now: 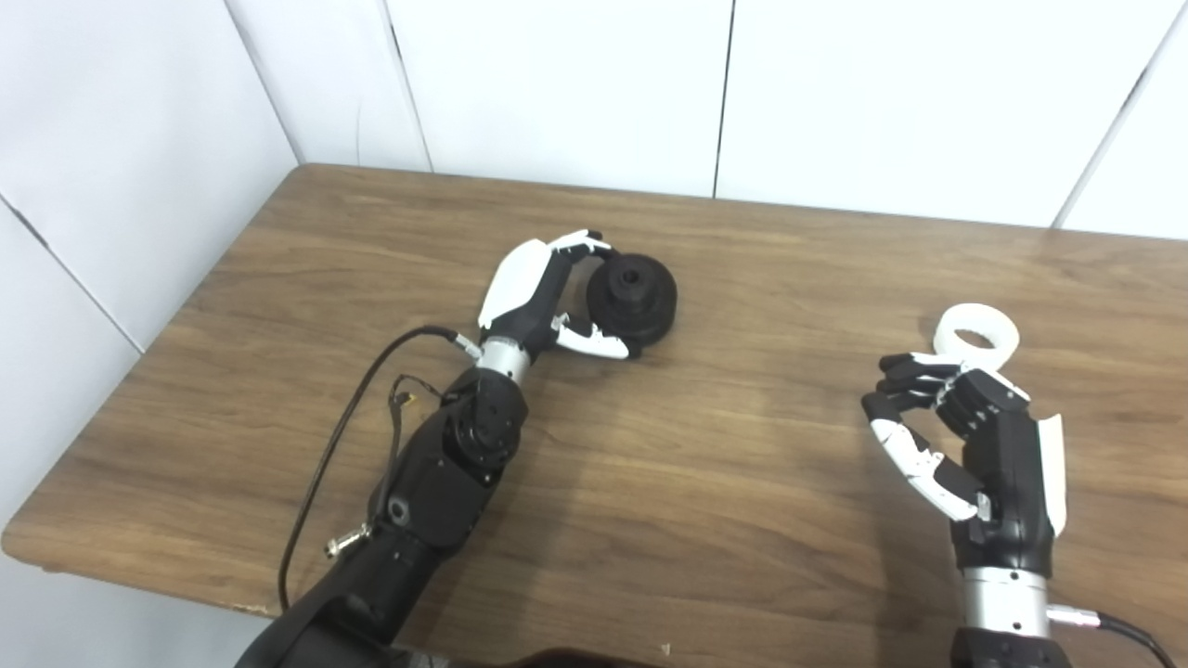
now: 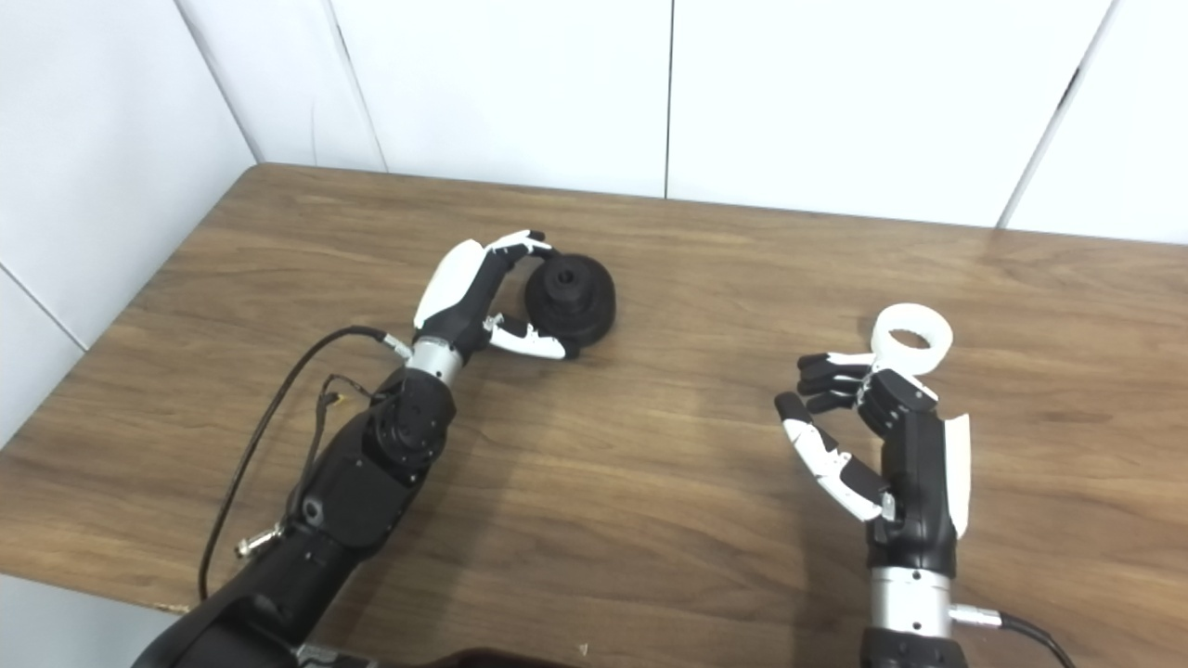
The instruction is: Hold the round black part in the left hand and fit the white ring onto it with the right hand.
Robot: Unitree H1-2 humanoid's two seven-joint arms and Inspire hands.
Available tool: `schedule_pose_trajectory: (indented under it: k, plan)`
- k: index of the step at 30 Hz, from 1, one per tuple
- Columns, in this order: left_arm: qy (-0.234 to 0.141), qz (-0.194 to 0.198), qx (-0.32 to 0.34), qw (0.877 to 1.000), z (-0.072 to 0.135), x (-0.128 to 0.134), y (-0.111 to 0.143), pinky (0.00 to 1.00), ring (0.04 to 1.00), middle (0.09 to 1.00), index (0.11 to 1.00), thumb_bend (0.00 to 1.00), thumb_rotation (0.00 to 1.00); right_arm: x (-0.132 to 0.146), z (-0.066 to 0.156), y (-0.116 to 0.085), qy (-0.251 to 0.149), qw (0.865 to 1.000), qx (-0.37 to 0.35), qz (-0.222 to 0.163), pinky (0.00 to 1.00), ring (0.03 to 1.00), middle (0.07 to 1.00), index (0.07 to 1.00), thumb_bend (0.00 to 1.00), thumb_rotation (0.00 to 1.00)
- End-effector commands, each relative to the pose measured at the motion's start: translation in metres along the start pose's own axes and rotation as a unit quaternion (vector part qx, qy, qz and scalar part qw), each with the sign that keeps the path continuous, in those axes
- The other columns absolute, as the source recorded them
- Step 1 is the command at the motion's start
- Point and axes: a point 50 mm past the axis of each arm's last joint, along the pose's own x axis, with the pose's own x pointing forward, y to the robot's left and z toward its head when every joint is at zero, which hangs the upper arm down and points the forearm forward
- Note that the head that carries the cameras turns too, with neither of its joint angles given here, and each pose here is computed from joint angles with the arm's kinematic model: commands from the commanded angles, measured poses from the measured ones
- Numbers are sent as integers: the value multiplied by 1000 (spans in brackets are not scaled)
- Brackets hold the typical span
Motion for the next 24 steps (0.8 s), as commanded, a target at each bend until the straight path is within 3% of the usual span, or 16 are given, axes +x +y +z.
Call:
schedule_pose_trajectory:
  k: [1,11,24]
  plan:
    - [-2,-19,7,1000,2,-7,-5,805,923,894,492,523,73,-13,5,-4,-4,1000,-3,-5,459,539,596,495,497,155]
    - [-22,-58,-8,998,19,-40,-15,833,954,906,492,522,76,-11,7,0,0,1000,-5,-5,456,537,596,495,497,156]
    - [-70,-96,-27,993,56,-88,-22,858,945,908,492,520,80,-9,12,7,-3,1000,-4,-10,456,539,598,495,497,153]
